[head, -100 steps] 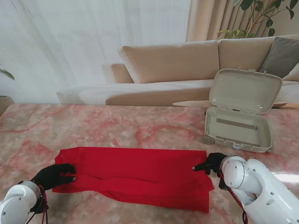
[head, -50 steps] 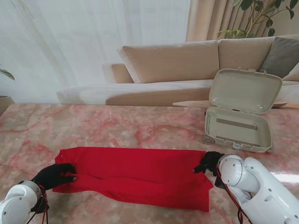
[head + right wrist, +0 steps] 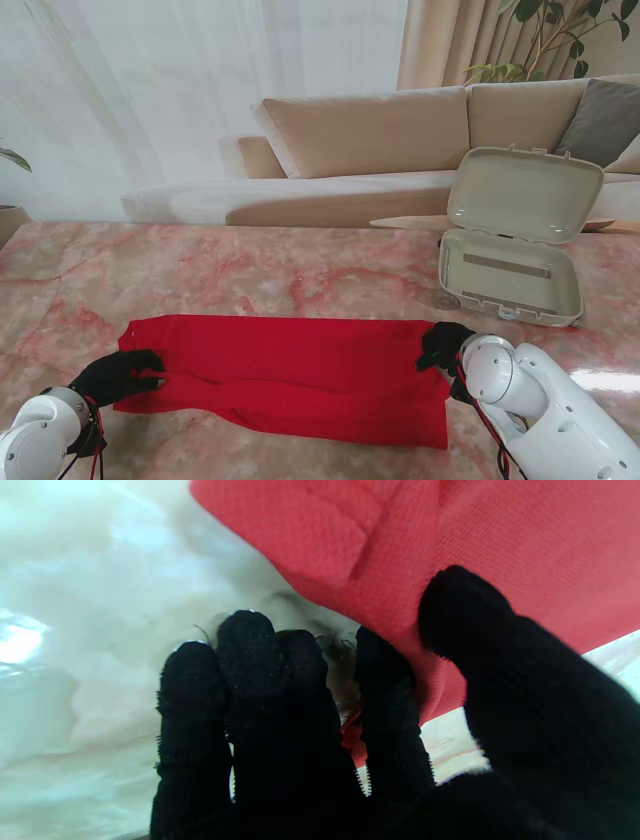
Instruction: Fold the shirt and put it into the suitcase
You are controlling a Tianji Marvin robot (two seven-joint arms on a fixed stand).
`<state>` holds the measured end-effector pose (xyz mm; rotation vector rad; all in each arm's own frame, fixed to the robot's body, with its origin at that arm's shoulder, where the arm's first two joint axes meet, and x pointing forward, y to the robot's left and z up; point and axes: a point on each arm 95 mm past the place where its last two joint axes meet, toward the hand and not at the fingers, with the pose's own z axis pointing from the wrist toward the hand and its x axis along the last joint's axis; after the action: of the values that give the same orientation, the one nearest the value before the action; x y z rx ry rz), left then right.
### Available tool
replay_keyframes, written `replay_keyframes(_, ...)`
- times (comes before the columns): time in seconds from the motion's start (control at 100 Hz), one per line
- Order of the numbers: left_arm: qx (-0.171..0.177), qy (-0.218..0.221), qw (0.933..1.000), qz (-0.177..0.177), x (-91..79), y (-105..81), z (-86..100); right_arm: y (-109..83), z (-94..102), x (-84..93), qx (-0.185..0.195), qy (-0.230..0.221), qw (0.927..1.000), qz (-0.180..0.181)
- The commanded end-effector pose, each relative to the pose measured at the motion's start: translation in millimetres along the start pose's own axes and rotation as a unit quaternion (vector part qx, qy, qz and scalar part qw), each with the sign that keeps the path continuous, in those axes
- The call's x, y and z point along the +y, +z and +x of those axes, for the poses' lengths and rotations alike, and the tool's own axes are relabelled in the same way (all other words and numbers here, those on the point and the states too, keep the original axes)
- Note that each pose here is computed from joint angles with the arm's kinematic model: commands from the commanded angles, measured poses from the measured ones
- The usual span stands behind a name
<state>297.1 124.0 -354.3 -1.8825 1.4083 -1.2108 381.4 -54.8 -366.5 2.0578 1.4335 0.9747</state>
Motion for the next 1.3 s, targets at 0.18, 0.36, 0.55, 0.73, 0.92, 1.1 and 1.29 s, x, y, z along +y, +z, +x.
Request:
replay_keyframes(0.18, -0.021, -0.016, 0.9985, -0.049, 36.2, -1.5, -12.8, 8.9, -13.2, -42.9, -0.011, 0.021, 0.9982, 0.055)
replay_keyframes(0.36, -0.022, -0.02, 0.9983, -0.05, 37.9, -1.4, -13.5, 10.0, -12.5, -43.0, -0.003, 0.035, 0.9986, 0.04)
replay_keyframes(0.55, -0.02, -0.024, 0.9985, -0.044, 36.6, -2.4, -12.0, 7.0, -8.5, -40.0, 0.009, 0.078, 0.9969, 0.007)
replay_keyframes(0.73, -0.015, -0.031, 0.999, -0.028, 30.5, -6.3, -8.4, 1.3, -3.0, -31.6, 0.021, 0.11, 0.9933, -0.028)
replay_keyframes(0.92, -0.022, -0.035, 0.9991, -0.01, 25.6, -13.3, -11.1, -8.4, 2.6, -16.4, 0.036, 0.15, 0.9864, -0.057)
replay_keyframes(1.1, -0.036, -0.053, 0.9979, -0.009, 29.0, -12.9, -18.7, -18.9, 7.5, -2.4, 0.051, 0.182, 0.9792, -0.075)
replay_keyframes(1.29, -0.042, -0.052, 0.9976, -0.016, 29.3, -12.0, -25.3, -24.9, 11.4, 11.5, 0.062, 0.205, 0.9731, -0.085)
